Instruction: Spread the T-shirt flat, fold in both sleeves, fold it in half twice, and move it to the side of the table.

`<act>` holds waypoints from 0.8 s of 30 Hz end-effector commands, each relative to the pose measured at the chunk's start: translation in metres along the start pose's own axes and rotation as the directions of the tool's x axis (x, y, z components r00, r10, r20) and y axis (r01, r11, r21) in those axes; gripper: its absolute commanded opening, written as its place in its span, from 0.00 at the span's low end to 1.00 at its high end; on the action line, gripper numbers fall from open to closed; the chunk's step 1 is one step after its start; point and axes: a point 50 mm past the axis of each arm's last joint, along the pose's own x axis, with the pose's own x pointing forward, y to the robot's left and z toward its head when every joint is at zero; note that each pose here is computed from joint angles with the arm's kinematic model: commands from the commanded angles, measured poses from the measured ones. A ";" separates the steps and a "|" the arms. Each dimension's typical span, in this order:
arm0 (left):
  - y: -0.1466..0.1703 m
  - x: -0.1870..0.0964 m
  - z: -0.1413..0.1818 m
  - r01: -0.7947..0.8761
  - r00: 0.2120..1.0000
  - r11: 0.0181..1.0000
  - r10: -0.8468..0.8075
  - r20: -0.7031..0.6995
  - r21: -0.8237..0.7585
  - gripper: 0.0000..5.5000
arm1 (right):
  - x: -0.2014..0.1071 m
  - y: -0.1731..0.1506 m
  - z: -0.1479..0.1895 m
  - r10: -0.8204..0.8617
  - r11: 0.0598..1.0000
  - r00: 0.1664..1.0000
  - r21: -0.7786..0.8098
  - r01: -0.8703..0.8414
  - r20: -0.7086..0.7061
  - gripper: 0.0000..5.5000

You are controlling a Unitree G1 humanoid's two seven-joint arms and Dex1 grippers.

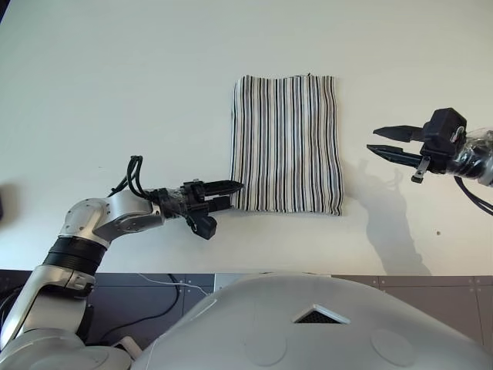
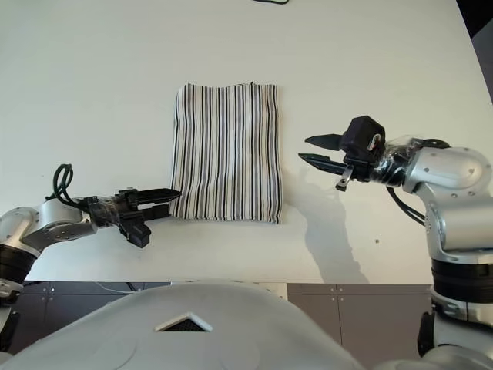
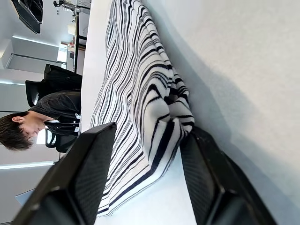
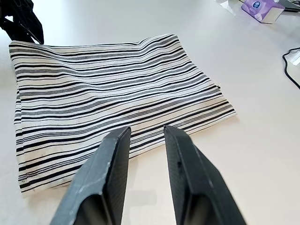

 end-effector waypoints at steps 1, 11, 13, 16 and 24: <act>-0.017 -0.004 0.000 0.117 0.993 0.992 -0.117 -0.004 -0.048 0.39 | 0.001 0.003 -0.003 -0.007 1.000 1.000 -0.014 0.007 -0.012 0.23; -0.014 0.000 0.001 0.122 0.992 0.987 -0.119 0.031 -0.104 0.11 | 0.003 0.028 -0.028 0.058 0.988 0.991 -0.134 -0.074 -0.120 0.23; -0.011 0.000 0.001 0.115 0.993 0.987 -0.112 0.033 -0.112 0.08 | 0.003 0.030 -0.031 0.051 0.985 0.991 -0.159 -0.070 -0.126 0.23; -0.010 -0.001 -0.001 0.114 0.993 0.986 -0.111 0.027 -0.125 0.02 | 0.000 0.037 -0.035 0.046 0.969 0.990 -0.237 -0.077 -0.135 0.23; -0.014 -0.003 -0.002 0.133 0.991 0.978 -0.133 0.008 -0.164 0.02 | 0.021 0.045 -0.066 0.022 0.695 0.981 -0.703 -0.152 -0.191 0.33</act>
